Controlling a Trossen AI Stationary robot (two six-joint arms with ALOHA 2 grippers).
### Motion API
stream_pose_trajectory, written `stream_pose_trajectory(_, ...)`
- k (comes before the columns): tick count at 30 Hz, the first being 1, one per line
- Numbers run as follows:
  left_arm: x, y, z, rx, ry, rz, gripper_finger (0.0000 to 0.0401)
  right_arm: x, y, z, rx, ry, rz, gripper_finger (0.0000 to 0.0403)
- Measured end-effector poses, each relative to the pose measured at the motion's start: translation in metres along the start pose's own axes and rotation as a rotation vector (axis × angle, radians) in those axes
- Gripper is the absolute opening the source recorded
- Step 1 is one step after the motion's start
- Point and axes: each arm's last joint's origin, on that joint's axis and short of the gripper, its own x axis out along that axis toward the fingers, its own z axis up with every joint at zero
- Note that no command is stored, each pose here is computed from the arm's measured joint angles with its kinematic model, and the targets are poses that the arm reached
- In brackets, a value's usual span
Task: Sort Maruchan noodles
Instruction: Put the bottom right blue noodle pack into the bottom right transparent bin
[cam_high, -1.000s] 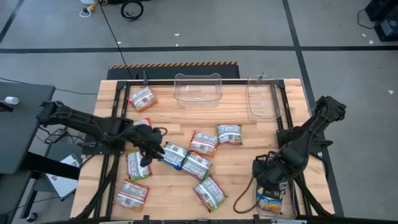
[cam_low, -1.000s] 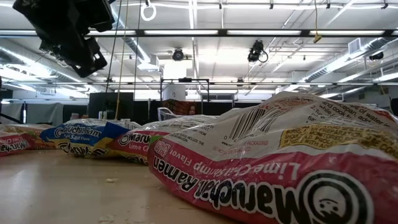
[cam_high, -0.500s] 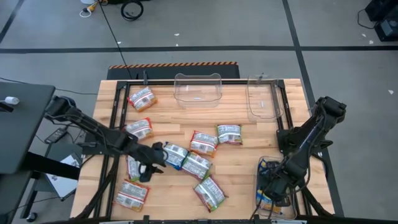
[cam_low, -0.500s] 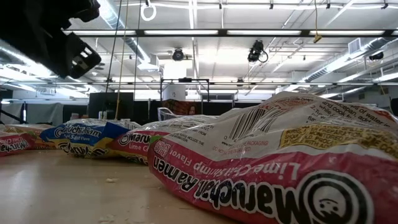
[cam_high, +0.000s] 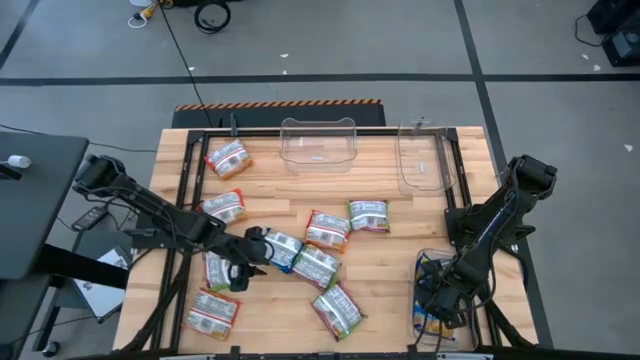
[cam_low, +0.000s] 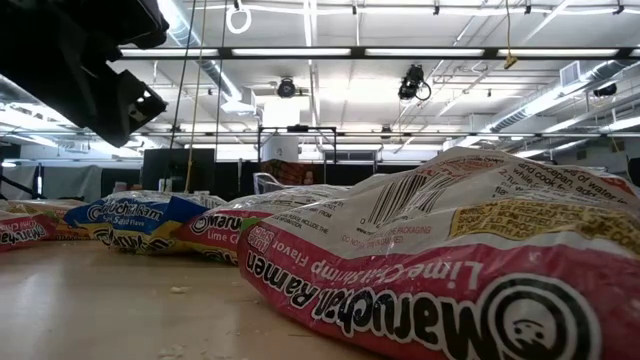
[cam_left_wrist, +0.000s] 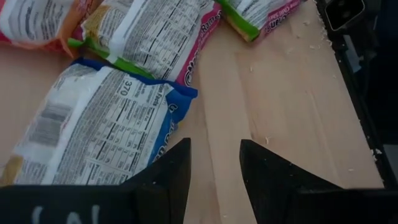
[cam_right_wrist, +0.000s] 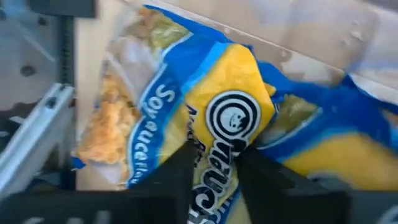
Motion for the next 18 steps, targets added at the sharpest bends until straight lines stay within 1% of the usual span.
stream_pose_trajectory(3, 0.0, 0.0, 0.0, -0.001, -0.005, 0.006, 0.0142, -0.006, 0.006, 0.005, -0.011, -0.011, 0.035, 0.0037)
stream_pose_trajectory(4, 0.0, 0.0, 0.001, -0.005, -0.009, 0.009, 0.0142, -0.01, 0.009, 0.007, -0.011, -0.017, 0.046, 0.002)
stream_pose_trajectory(5, 0.0, 0.0, 0.001, -0.015, -0.012, 0.013, 0.0142, -0.014, 0.012, 0.008, -0.011, -0.021, 0.053, 0.0013)
stream_pose_trajectory(8, 0.0, 0.004, 0.002, -0.068, -0.015, 0.028, 0.0142, -0.033, 0.018, 0.011, 0.025, -0.012, 0.048, 0.0015)
stream_pose_trajectory(11, 0.0, 0.01, 0.003, -0.096, -0.018, 0.048, 0.0142, -0.05, 0.018, 0.007, 0.085, 0.074, -0.036, 0.0008)
stream_pose_trajectory(13, 0.0, 0.015, 0.005, -0.092, -0.023, 0.064, 0.0142, -0.059, 0.015, 0.003, 0.128, 0.124, -0.105, 0.0007)
stream_pose_trajectory(16, 0.0, 0.022, 0.008, -0.093, -0.03, 0.087, 0.0142, -0.065, 0.009, -0.001, 0.181, 0.175, -0.186, 0.0009)
stream_pose_trajectory(18, 0.0, 0.025, 0.009, -0.106, -0.03, 0.09, 0.0142, -0.065, 0.009, 0.0, 0.182, 0.164, -0.174, 0.001)
